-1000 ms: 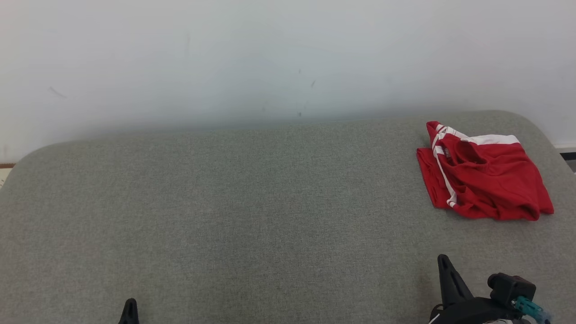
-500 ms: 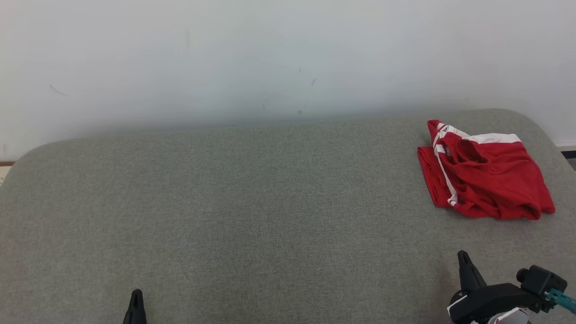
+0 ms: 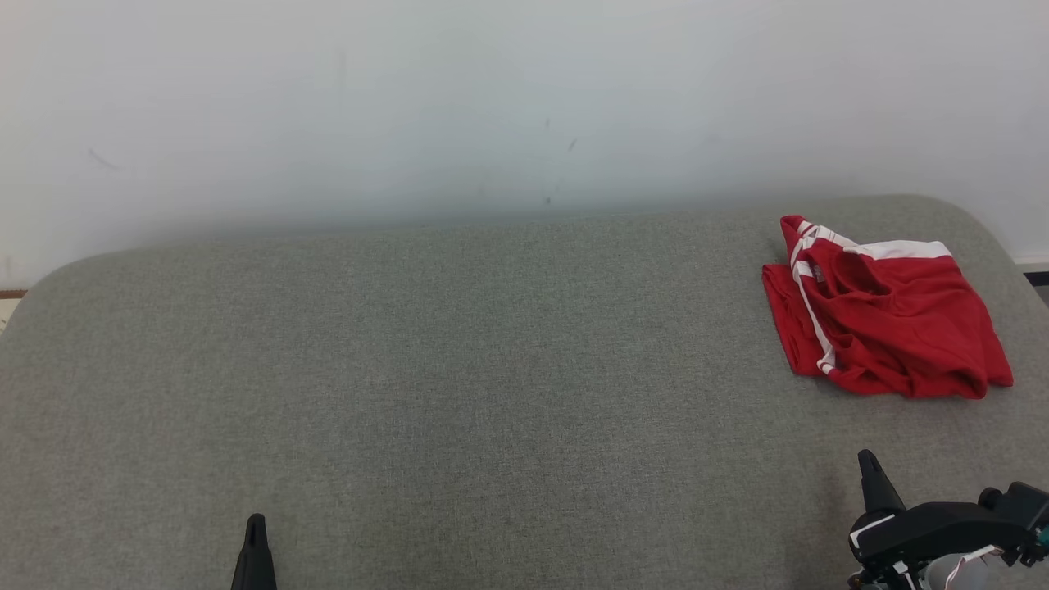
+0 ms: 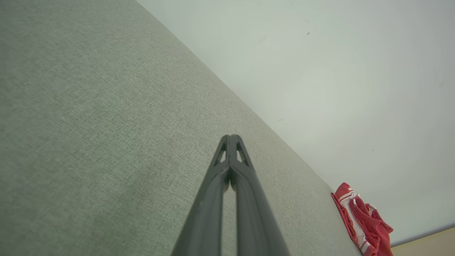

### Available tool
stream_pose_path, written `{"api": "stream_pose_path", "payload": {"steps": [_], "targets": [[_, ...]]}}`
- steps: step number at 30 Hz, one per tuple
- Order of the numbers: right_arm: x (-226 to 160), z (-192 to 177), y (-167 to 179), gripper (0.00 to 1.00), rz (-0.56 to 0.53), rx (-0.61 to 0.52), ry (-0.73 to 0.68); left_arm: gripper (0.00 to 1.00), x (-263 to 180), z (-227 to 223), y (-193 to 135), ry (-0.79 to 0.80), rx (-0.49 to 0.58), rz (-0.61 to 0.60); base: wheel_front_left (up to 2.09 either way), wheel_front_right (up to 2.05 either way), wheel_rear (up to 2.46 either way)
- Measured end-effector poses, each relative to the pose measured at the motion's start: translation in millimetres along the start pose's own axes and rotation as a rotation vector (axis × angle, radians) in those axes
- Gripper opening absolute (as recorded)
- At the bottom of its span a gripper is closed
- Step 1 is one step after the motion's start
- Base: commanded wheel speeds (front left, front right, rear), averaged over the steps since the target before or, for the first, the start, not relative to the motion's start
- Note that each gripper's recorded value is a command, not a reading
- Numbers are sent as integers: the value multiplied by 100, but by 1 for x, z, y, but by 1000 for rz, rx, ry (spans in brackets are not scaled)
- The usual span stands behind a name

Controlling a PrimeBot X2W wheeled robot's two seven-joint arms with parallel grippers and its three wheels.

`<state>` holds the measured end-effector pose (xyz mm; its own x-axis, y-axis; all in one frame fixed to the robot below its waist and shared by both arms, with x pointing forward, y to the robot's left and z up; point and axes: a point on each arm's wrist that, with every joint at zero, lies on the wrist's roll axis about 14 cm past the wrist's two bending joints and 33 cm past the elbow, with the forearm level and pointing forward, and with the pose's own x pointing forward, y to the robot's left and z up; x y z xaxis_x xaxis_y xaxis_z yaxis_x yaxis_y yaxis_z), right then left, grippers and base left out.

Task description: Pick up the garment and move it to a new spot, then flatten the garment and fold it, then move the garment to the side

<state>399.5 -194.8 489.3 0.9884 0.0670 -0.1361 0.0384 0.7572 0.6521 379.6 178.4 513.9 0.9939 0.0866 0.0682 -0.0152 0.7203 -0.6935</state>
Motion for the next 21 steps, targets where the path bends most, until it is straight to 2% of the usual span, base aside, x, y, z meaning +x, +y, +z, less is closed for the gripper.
{"api": "stream_pose_path", "payload": {"steps": [21], "targets": [[8,18,-14,0,-19,278,0,0,10,-9,-8,21,-259,7,0,0,0]]}}
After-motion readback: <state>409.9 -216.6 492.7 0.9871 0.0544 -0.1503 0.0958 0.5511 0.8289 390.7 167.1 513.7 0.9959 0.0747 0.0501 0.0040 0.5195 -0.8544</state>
